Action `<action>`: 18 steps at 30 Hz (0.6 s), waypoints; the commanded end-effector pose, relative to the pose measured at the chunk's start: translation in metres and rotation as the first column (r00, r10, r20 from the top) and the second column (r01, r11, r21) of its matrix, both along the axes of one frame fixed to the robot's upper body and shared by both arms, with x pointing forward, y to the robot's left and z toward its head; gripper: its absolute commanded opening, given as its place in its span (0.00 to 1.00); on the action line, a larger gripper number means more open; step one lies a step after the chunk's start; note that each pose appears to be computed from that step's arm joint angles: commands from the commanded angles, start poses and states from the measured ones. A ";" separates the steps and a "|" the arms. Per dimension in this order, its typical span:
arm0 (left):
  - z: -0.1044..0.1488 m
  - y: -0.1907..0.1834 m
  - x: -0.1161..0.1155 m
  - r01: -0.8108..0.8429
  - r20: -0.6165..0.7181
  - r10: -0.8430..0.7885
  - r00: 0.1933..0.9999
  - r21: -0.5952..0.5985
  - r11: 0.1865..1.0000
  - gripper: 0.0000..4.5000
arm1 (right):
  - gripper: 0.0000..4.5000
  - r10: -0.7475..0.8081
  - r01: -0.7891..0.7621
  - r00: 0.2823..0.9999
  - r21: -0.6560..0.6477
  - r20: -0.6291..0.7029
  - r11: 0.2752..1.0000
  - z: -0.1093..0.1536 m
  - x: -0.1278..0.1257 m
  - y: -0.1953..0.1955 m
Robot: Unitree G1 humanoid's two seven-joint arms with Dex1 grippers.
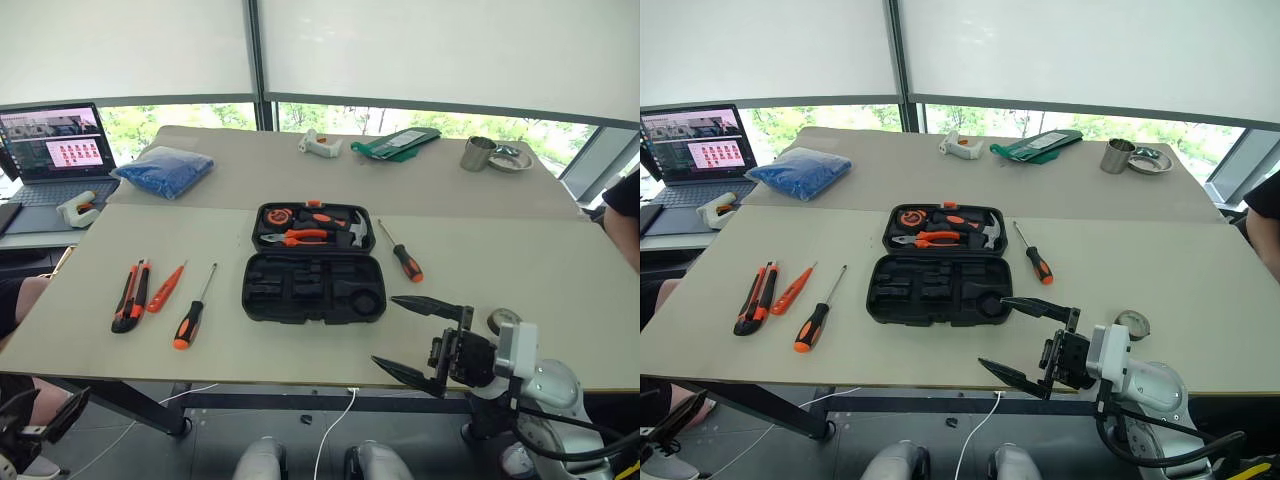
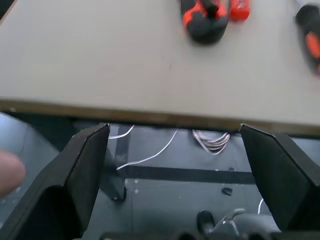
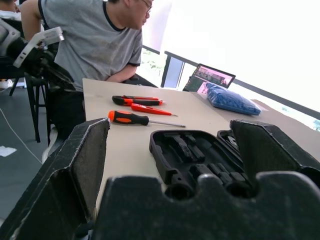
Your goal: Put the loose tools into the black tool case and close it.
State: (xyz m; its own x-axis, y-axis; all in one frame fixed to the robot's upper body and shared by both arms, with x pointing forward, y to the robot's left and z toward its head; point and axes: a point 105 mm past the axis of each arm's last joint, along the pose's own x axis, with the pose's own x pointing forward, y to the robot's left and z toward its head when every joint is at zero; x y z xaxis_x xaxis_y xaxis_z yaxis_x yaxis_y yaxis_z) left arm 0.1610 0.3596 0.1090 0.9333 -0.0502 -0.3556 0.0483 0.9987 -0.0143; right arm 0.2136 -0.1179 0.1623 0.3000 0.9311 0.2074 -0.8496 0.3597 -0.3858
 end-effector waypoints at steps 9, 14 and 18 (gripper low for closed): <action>0.006 -0.081 0.077 0.159 -0.152 -0.160 0.975 -0.018 0.987 0.99 | 1.00 0.017 -0.016 0.999 -0.034 0.031 0.999 0.011 0.007 -0.007; -0.010 -0.094 0.093 0.139 -0.198 -0.141 0.970 -0.020 0.990 0.88 | 1.00 0.010 -0.009 1.000 -0.041 0.024 0.999 0.011 0.008 -0.007; -0.014 -0.101 0.100 0.148 -0.197 -0.150 0.969 -0.023 0.989 0.59 | 1.00 -0.004 0.004 1.000 -0.047 0.013 0.999 0.010 0.008 -0.009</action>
